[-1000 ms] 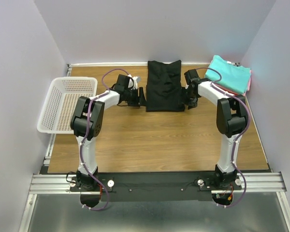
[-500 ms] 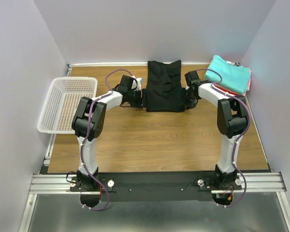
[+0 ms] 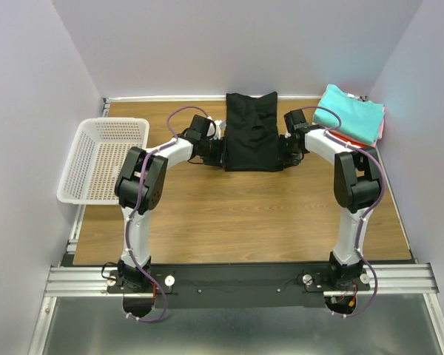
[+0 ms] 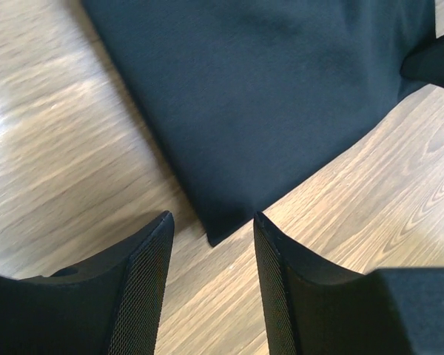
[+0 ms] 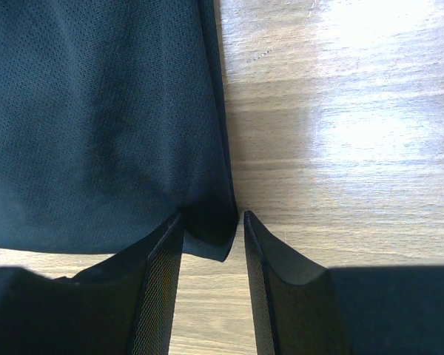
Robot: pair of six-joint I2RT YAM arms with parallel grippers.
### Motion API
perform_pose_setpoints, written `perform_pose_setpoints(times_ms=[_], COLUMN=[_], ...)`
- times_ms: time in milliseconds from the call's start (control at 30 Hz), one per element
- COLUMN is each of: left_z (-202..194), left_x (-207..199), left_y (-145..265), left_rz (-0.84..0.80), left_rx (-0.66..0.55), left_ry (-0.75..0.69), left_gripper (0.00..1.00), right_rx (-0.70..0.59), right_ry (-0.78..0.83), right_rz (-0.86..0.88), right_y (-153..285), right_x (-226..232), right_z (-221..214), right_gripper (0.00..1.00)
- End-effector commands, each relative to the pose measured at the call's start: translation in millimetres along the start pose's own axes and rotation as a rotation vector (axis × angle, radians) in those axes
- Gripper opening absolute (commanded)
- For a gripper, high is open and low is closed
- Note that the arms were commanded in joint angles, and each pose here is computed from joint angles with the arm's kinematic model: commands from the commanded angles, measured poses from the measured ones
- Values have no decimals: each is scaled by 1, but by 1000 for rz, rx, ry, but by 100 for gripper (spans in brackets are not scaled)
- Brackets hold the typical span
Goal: Fold and stack the t-shirts
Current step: Fold the tshirt
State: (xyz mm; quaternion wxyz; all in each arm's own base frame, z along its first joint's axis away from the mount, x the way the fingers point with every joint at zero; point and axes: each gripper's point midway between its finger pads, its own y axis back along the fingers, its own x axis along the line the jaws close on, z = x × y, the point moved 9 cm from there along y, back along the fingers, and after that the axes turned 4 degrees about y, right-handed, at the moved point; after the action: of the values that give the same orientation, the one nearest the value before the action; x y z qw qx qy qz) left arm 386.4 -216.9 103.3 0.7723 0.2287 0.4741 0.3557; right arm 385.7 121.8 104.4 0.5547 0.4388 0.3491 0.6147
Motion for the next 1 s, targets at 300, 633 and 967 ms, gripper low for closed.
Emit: perform_pose_setpoints(times_ms=[300,633,967], left_z=[-15,-27,-33], left_x=[5,8,15], left_y=[-14,-25,-12], left_rz=[65,83,188], left_rx=[93,152,171], left_ry=[28,31,-52], left_gripper=[40,18,0], right_rx=[67,75,49], right_ry=[-13,-4,14], right_rz=[5,17,-2], right_y=[-5,-5,7], right_x=[-3,-3,-5], right_z=[-16,-18,-17], right_gripper=[44,36,0])
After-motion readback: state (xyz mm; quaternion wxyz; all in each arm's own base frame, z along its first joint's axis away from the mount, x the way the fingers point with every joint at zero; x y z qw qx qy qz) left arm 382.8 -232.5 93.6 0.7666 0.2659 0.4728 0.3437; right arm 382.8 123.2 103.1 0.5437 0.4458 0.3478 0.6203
